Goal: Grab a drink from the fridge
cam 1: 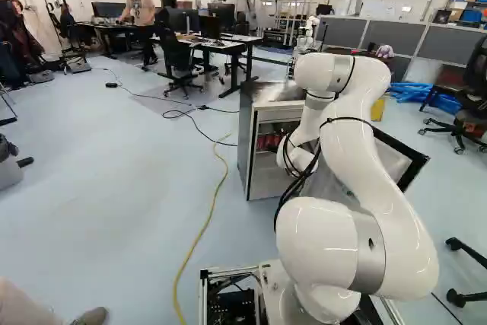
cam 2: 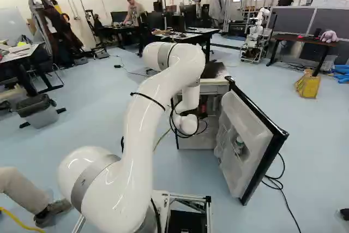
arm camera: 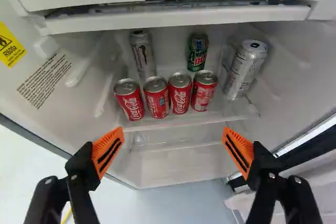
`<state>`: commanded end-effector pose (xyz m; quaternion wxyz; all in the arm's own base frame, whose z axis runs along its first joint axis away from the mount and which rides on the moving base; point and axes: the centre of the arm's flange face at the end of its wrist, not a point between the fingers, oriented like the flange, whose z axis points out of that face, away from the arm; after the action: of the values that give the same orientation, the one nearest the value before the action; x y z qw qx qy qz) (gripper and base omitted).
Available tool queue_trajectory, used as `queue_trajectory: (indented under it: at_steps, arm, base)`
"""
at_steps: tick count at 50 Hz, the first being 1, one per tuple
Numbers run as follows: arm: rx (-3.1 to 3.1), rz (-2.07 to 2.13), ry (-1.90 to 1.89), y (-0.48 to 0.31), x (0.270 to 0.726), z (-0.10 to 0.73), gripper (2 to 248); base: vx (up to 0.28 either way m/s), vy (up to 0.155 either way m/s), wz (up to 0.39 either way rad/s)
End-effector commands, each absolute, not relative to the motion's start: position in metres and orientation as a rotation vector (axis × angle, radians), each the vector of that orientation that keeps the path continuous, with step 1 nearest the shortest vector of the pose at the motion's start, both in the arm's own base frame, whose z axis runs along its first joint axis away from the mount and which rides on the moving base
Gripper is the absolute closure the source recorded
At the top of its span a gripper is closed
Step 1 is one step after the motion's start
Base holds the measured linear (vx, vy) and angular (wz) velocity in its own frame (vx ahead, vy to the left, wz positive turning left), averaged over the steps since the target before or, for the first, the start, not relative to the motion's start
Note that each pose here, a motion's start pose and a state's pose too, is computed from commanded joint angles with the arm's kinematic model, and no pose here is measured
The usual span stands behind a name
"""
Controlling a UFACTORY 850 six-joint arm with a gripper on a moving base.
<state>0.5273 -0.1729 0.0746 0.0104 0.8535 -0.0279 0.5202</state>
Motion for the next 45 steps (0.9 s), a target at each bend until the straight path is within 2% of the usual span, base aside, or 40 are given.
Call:
queue_trajectory:
  at_steps: [15, 16, 20, 21, 26, 27, 31, 32, 36, 37, 42, 43, 45]
  arm:
    - [2.663, 1.625, -0.087, -0.1731, 0.528, 0.0744, 3]
    - [2.663, 1.625, -0.087, -0.1731, 0.528, 0.0744, 14]
    - [2.663, 1.625, -0.087, -0.1731, 0.528, 0.0744, 14]
    - [2.663, 1.625, -0.087, -0.1731, 0.528, 0.0744, 27]
    - [2.663, 1.625, -0.087, -0.1731, 0.528, 0.0744, 27]
    - [2.663, 1.625, -0.087, -0.1731, 0.528, 0.0744, 39]
    - [2.663, 1.625, -0.087, -0.1731, 0.528, 0.0744, 39]
    - [2.663, 1.625, -0.087, -0.1731, 0.528, 0.0744, 51]
    - [2.663, 1.625, -0.087, -0.1731, 0.528, 0.0744, 51]
    - [2.663, 1.625, -0.087, -0.1731, 0.528, 0.0744, 63]
    - [2.663, 1.625, -0.087, -0.1731, 0.528, 0.0744, 63]
    - [2.663, 1.625, -0.087, -0.1731, 0.528, 0.0744, 75]
    - [2.663, 1.625, -0.087, -0.1731, 0.528, 0.0744, 75]
  base:
    - [0.0, 0.0, 0.0]
    - [0.0, 0.0, 0.0]
    - [0.0, 0.0, 0.0]
    - [0.0, 0.0, 0.0]
    - [0.0, 0.0, 0.0]
    - [0.0, 0.0, 0.0]
    - [0.0, 0.0, 0.0]
    - [0.0, 0.0, 0.0]
    - [0.0, 0.0, 0.0]
    - [0.0, 0.0, 0.0]
    - [0.0, 0.0, 0.0]
    - [0.0, 0.0, 0.0]
    - [0.0, 0.0, 0.0]
